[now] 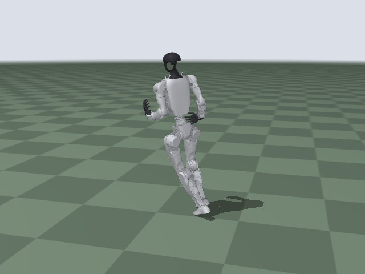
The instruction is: Walk run
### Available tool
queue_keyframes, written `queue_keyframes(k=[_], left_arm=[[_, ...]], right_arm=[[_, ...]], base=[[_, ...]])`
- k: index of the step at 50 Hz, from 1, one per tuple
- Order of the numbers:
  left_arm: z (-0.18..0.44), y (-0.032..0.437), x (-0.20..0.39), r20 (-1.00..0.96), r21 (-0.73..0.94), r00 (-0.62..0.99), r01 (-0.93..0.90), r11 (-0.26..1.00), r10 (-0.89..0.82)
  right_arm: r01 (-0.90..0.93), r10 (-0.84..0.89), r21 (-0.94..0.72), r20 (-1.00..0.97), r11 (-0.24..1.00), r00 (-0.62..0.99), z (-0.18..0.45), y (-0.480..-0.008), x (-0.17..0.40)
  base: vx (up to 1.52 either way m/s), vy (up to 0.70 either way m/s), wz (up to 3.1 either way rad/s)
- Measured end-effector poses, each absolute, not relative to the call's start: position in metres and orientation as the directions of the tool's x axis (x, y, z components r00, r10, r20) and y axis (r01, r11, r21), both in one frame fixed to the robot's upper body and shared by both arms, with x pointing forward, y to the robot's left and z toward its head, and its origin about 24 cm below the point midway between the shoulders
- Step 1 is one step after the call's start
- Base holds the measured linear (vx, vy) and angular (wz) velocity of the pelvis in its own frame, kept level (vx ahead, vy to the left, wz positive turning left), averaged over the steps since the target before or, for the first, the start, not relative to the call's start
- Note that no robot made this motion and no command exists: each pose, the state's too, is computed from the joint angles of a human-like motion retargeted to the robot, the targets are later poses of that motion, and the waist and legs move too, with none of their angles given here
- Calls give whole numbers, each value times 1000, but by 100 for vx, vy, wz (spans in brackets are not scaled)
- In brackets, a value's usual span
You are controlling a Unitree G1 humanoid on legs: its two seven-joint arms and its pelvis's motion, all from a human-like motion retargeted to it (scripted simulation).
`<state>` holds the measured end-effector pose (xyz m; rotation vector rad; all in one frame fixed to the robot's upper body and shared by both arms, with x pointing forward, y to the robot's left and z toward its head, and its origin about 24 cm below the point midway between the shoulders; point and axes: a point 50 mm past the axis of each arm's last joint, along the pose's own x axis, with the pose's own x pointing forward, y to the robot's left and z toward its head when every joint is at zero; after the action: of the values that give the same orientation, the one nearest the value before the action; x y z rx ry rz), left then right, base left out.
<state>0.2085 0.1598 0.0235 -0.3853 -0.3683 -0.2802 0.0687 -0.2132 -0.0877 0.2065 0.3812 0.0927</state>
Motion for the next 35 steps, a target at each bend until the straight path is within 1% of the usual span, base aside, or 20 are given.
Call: queue_keyframes(k=[2,4,7,10,12,13,15,17,20,24,28,32,33,35], left_arm=[[32,156,209,415,-241,875,368,898,-248],[40,155,211,426,-173,855,398,901,-296],[53,149,216,440,-82,808,472,878,-393],[68,143,224,456,5,742,550,835,-491],[64,157,223,415,57,739,561,826,-531],[47,154,214,355,55,729,608,792,-585],[9,150,195,217,-6,731,664,748,-647],[-18,144,178,144,-112,776,630,769,-614],[-35,147,147,88,-217,844,534,817,-528],[-36,167,121,37,-206,924,380,902,-381],[-32,174,117,22,-156,954,299,941,-299],[-25,174,124,34,-87,958,287,954,-285],[-24,173,125,39,-74,956,291,954,-289],[-29,163,126,44,-81,941,339,937,-336]], right_arm=[[47,10,170,-318,984,948,-80,-228,67],[89,-53,118,-282,989,958,-72,-239,68],[80,-71,33,-226,996,971,-58,-246,79],[67,-74,-52,-149,996,986,-43,-246,104],[29,-33,-43,-94,999,995,-38,-229,124],[62,-63,-11,-92,998,994,-41,-222,126],[140,-130,110,-90,984,987,-46,-233,136],[47,-52,243,13,969,999,-35,-207,168],[-60,1,297,194,953,981,-5,-186,194],[-222,151,189,333,956,931,29,-167,216],[-368,322,51,388,928,864,55,-160,228],[-436,407,-17,394,900,824,65,-159,230],[-443,420,-27,376,896,826,62,-159,228],[-398,394,-49,288,916,873,40,-171,215]], base=[[122,-41,147],[176,-85,82],[133,-61,32],[161,-82,10],[178,-98,-39],[196,-91,116],[177,-88,33],[98,-49,-218],[107,-47,-135],[101,-42,-187],[87,-17,-188],[131,-2,-92],[137,11,3],[146,15,-4]])
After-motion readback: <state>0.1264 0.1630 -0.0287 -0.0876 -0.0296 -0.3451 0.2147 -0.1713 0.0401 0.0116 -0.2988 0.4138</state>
